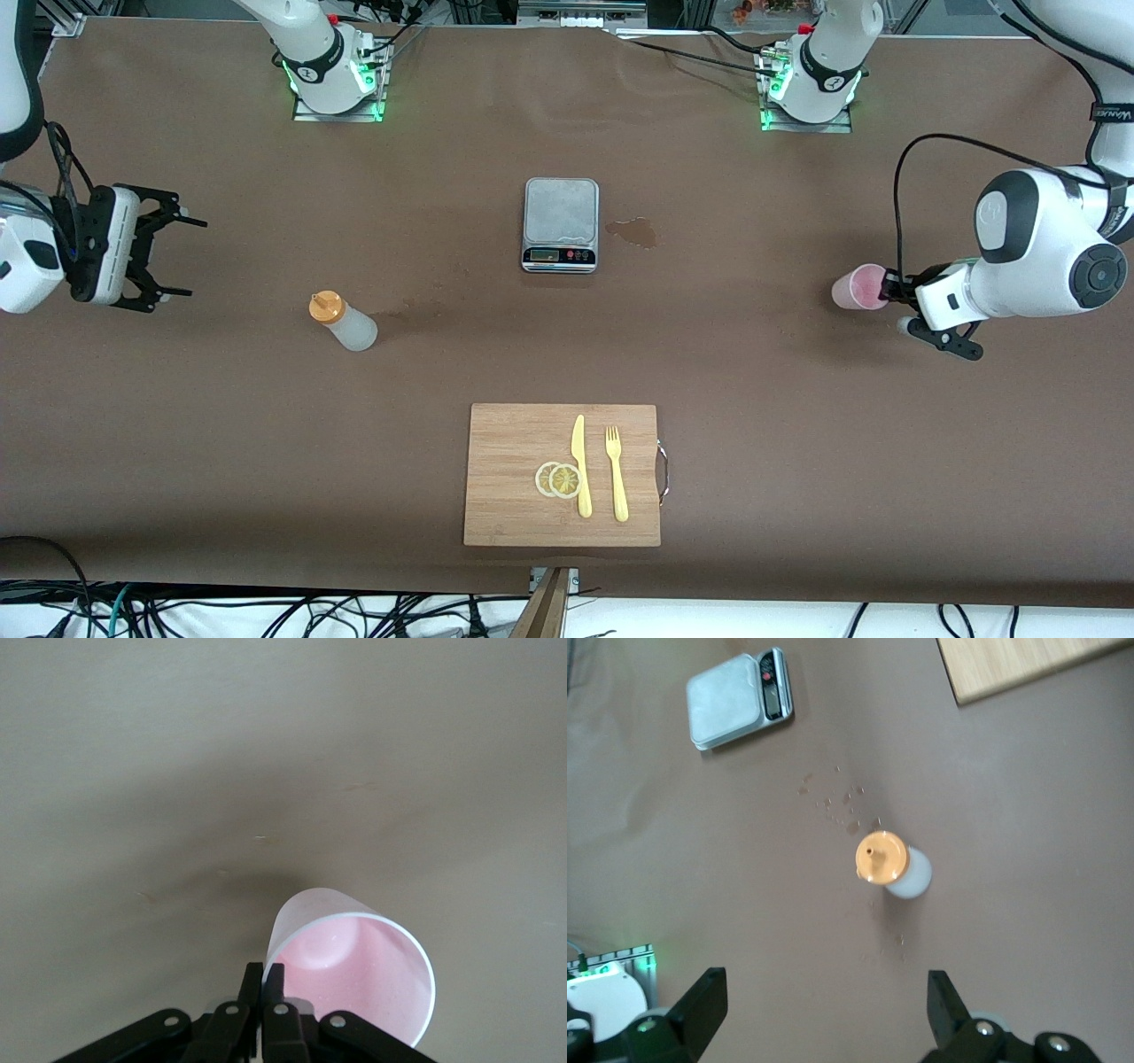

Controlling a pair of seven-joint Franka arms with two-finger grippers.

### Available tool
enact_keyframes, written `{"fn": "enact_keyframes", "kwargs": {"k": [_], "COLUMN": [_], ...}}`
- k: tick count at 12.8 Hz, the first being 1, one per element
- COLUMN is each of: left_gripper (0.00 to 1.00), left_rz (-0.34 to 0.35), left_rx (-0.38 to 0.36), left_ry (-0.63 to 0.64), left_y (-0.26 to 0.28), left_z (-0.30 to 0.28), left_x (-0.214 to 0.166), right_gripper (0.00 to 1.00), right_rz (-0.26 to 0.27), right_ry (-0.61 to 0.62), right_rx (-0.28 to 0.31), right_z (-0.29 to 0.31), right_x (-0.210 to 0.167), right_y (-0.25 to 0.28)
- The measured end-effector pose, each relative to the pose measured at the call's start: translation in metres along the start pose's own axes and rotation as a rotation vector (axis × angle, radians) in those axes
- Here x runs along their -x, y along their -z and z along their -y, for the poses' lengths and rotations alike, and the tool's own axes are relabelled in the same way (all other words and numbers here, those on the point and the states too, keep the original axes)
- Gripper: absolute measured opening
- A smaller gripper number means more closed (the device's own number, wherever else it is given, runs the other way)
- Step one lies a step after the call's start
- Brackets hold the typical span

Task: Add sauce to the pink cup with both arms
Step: 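Grasp and lift the pink cup while the right gripper approaches the bottle, then carry the pink cup onto the scale and open the left gripper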

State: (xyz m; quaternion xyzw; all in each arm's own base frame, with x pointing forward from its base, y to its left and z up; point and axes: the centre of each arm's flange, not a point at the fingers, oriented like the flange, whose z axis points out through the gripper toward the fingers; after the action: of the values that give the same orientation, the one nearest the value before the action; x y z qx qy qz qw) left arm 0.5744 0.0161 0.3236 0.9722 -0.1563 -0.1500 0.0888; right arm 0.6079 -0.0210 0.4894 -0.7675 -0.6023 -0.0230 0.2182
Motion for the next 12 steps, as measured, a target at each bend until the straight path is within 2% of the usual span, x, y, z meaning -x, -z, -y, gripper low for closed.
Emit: {"fn": "enact_keyframes", "kwargs": {"k": [2, 4, 8, 12], "left_gripper": [0.03, 0.03, 0.03, 0.03], "left_rz": [-0.007, 0.001, 0.031, -0.024], "left_rx": [0.040, 0.083, 0.075, 0.091], "left_ry": [0.070, 0.152, 0.306, 0.409], "left_y": [0.021, 0.020, -0.007, -0.034], "left_z": [-0.070, -0.139, -0.263, -0.379], "left_x": [-0.011, -0.021, -0.021, -0.013], "right_gripper": [1.00, 1.00, 1.00, 1.00], "right_rz": [-0.089, -0.194, -0.410, -0.546], "right_ry": [0.035, 0.069, 0.146, 0.294], "right_rx": [-0.032, -0.052, -0.089, -0.088], "right_z": [-0.016, -0.030, -0.062, -0.085], "right_x": [0.028, 0.055, 0.094, 0.119], "right_y": [-0.026, -0.051, -0.117, -0.182]}}
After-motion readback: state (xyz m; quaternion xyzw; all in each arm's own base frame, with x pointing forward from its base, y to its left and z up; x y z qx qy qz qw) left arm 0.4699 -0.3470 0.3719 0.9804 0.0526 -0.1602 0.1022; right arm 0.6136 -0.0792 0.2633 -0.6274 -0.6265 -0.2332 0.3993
